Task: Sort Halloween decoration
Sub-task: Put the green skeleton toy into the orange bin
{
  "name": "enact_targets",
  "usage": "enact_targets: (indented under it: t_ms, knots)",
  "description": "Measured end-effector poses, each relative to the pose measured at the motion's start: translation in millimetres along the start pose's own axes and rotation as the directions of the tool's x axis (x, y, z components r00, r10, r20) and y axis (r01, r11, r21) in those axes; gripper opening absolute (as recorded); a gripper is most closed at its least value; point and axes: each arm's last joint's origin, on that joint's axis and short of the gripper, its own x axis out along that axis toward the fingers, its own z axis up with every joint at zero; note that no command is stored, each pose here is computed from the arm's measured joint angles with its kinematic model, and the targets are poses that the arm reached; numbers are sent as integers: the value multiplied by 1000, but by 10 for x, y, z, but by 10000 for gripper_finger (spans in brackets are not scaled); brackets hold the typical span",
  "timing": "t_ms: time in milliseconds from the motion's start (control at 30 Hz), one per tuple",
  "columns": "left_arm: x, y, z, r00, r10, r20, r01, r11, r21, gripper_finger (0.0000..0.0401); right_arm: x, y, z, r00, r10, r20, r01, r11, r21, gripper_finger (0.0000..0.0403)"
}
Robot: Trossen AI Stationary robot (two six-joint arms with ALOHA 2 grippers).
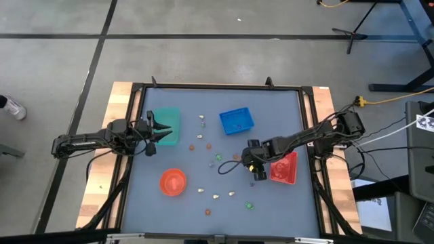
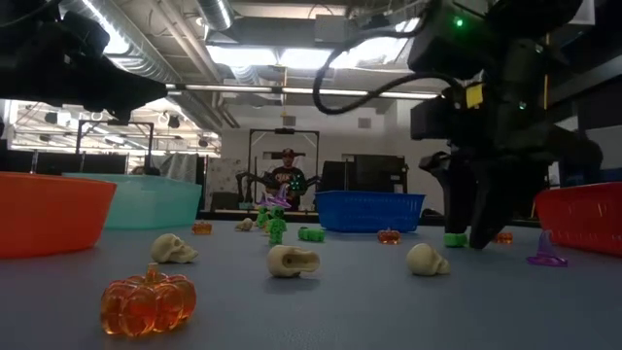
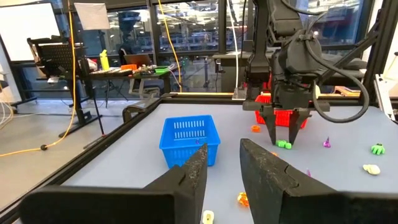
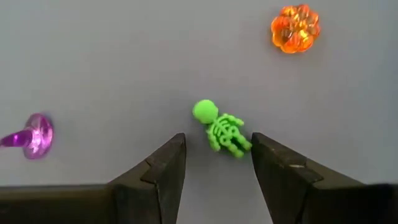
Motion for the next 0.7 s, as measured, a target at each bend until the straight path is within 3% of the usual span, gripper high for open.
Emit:
enact_targets:
  t_ms: [333,700]
  knots:
    - [0,0,0,1000,0,0,0,1000,0,82,22,1,35,999,0,43,0,1000,0,173]
    - [0,0,0,1000,0,0,0,1000,0,82,55,6,37,999,6,32,-6,1000,-1,57]
